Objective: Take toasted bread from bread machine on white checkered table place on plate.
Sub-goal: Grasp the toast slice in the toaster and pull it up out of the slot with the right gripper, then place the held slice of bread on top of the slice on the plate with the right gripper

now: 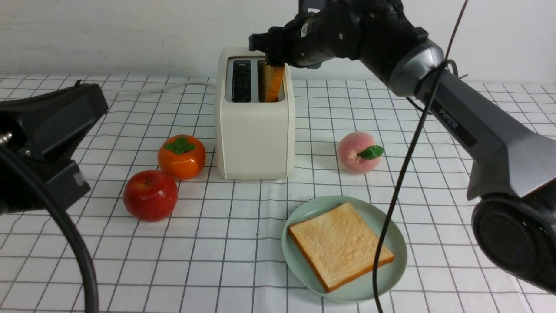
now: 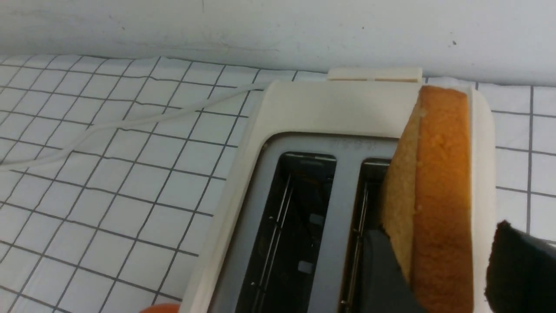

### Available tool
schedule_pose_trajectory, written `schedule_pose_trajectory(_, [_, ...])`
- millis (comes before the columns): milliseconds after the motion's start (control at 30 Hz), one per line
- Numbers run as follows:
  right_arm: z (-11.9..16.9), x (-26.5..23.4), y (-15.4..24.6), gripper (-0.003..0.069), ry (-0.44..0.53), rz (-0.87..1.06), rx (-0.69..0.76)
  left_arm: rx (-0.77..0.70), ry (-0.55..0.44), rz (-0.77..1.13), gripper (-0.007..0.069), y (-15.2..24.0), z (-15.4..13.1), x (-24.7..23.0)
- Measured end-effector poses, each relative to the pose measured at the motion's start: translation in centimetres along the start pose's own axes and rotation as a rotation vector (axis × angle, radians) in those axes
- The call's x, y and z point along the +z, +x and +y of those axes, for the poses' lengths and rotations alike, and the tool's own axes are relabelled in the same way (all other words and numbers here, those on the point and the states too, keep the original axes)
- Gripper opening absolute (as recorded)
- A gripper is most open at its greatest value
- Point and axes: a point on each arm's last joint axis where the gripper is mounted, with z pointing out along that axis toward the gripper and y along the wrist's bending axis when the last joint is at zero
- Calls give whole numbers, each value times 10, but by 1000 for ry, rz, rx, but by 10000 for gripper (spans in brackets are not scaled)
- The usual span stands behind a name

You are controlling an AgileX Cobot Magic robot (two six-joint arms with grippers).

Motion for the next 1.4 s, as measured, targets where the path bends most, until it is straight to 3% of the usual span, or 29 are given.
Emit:
schedule_pose_trajectory(267, [3, 0, 0, 92, -32, 1, -43, 0, 0, 0, 0, 0, 0, 0])
schedule_pose_trajectory(600, [8, -19, -13, 80, -46, -19, -52, 0, 1, 0, 7, 0, 0, 0])
schedule_pose_trajectory(733, [18, -50, -35, 80, -81, -71, -49, 0, 1, 0, 8, 0, 0, 0])
schedule_pose_trajectory(933, [39, -142, -76, 80, -178, -129, -88, 0, 1, 0, 16, 0, 0, 0])
schedule_pose_trajectory(1200, [46, -222, -71, 76, -219, 112, -257, -1, 1, 0, 18, 0, 0, 0])
schedule_pose_trajectory(1400, [44, -261, -72, 76, -198, 110, -282, -1, 2, 0, 20, 0, 0, 0])
